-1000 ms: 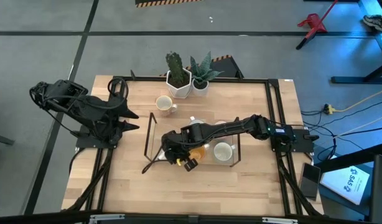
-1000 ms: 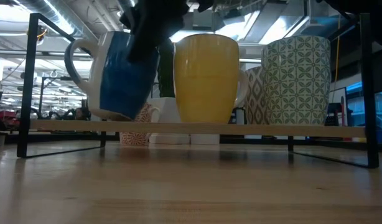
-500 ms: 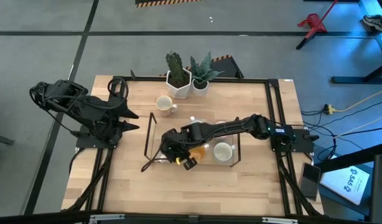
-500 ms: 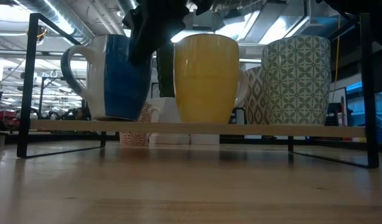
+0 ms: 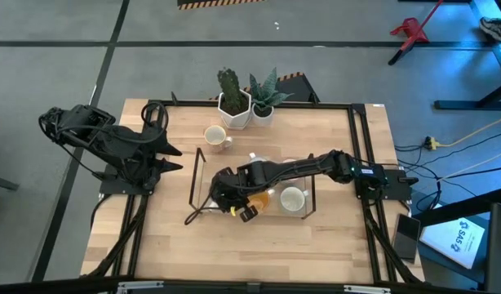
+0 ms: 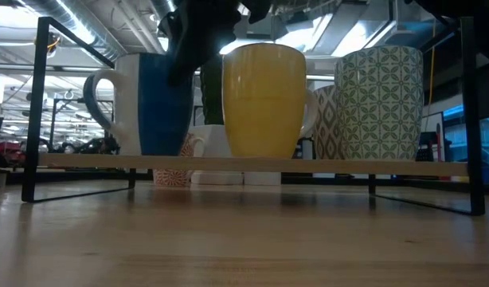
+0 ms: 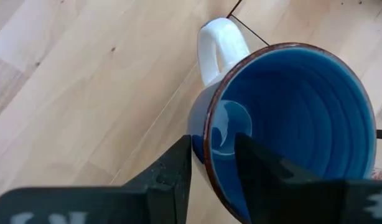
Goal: Place coffee mugs
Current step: Put the blue mug on the shelf, then put the white-orange mug on the shelf
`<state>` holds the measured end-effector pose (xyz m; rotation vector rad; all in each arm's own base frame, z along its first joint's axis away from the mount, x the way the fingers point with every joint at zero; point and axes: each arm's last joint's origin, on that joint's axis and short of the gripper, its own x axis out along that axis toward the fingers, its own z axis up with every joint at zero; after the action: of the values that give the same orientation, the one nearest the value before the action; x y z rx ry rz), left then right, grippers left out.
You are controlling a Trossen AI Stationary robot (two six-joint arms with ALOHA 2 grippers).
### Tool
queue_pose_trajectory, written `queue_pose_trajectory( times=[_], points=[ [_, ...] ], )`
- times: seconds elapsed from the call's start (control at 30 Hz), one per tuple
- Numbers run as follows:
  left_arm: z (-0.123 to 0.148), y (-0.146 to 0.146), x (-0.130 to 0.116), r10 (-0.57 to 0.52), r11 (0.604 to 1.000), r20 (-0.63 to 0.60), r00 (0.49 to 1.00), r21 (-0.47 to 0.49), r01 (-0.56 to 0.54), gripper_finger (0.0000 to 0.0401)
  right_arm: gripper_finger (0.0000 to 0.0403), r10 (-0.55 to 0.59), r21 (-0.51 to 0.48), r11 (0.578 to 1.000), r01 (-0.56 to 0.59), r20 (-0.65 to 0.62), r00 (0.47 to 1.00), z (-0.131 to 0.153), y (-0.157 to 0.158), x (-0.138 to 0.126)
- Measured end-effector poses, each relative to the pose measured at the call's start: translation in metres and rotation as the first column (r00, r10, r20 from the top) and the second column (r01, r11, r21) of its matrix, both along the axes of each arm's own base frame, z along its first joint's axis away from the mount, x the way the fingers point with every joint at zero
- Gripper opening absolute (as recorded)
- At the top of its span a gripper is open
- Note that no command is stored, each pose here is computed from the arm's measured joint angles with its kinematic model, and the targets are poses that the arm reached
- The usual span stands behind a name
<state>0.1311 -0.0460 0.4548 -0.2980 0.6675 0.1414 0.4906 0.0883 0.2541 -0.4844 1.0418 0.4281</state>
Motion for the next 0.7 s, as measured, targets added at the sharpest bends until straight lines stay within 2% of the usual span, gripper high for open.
queue_pose_trajectory(
  times=[0.33, 0.57, 0.7],
  points=[
    [0.0, 0.0, 0.0, 0.0, 1.0, 0.0, 1.0, 0.0, 0.0, 0.0194, 0.0108, 0.011, 0.026, 1.0, -0.012, 0.018, 1.0, 0.003, 0.001, 0.001],
    [0.0, 0.0, 0.0, 0.0, 1.0, 0.0, 1.0, 0.001, 0.0, 0.0194, 0.0108, 0.013, 0.036, 0.999, -0.015, 0.056, 0.998, 0.02, 0.0, -0.004],
    [0.0, 0.0, 0.0, 0.001, 1.0, 0.0, 1.0, 0.001, -0.001, 0.0194, 0.0108, 0.042, 0.068, 0.996, -0.051, 0.128, 0.991, 0.045, -0.001, -0.012]
  ],
)
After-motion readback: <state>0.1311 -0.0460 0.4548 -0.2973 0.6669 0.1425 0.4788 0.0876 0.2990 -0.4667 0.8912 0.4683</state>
